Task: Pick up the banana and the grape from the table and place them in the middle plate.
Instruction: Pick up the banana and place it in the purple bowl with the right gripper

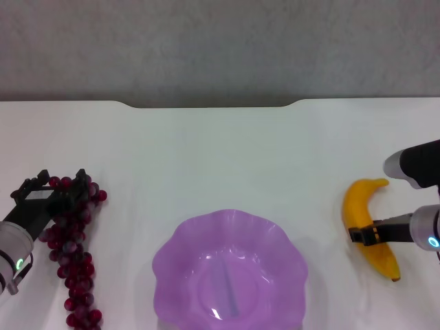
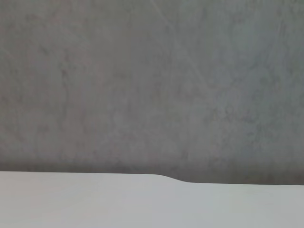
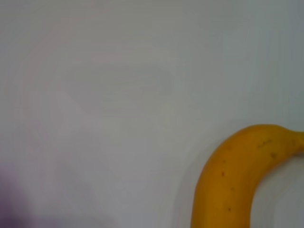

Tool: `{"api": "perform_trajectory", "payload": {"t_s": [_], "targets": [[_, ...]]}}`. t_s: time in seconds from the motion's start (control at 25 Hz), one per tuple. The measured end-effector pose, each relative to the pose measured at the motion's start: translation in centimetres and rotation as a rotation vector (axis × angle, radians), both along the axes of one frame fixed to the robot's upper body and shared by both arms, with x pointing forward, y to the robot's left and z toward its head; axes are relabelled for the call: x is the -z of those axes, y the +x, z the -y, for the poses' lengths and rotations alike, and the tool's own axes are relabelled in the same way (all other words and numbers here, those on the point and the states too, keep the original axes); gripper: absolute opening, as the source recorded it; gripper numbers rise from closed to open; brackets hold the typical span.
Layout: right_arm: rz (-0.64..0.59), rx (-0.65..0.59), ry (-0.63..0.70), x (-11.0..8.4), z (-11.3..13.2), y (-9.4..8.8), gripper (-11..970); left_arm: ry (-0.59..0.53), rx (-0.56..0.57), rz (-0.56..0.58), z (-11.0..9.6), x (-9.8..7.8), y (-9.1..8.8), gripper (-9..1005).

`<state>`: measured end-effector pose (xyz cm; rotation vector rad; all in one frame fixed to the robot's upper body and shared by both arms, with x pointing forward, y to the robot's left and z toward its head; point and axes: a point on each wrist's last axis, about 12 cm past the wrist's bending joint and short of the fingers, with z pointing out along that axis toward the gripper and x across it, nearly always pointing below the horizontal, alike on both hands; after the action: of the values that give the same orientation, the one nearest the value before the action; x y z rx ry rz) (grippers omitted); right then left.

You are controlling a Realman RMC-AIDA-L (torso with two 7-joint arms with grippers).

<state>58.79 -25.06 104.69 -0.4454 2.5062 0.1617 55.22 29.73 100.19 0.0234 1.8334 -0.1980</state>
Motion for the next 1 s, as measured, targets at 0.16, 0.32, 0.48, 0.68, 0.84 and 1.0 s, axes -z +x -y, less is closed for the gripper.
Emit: {"api": "perform_trajectory", "payload": {"t_s": [0.16, 0.32, 0.48, 0.68, 0.84, 1.0], "targets": [[0.053, -0.034, 0.024, -1.5, -0.8, -0.5, 505, 0.002, -0.004, -0.001, -0.1, 0.0, 0.0, 785], [0.115, -0.095, 0.050, -4.2, -1.9, -1.1, 505, 0.002, -0.009, -0.002, -0.3, 0.0, -0.1, 785], [0.172, -0.192, 0.064, -6.3, -4.2, -1.5, 505, 0.004, -0.010, 0.000, -0.3, 0.0, 0.0, 784], [0.199, -0.349, 0.108, -7.2, -8.6, -2.2, 504, 0.006, -0.001, 0.007, -0.1, -0.3, 0.4, 784], [0.209, -0.461, 0.115, -7.2, -11.6, -3.0, 504, 0.008, 0.001, 0.007, 0.0, -0.3, 0.5, 784], [0.205, -0.561, 0.106, -7.0, -14.0, -4.0, 504, 0.006, 0.005, 0.011, 0.1, -0.4, 0.6, 785]]}}
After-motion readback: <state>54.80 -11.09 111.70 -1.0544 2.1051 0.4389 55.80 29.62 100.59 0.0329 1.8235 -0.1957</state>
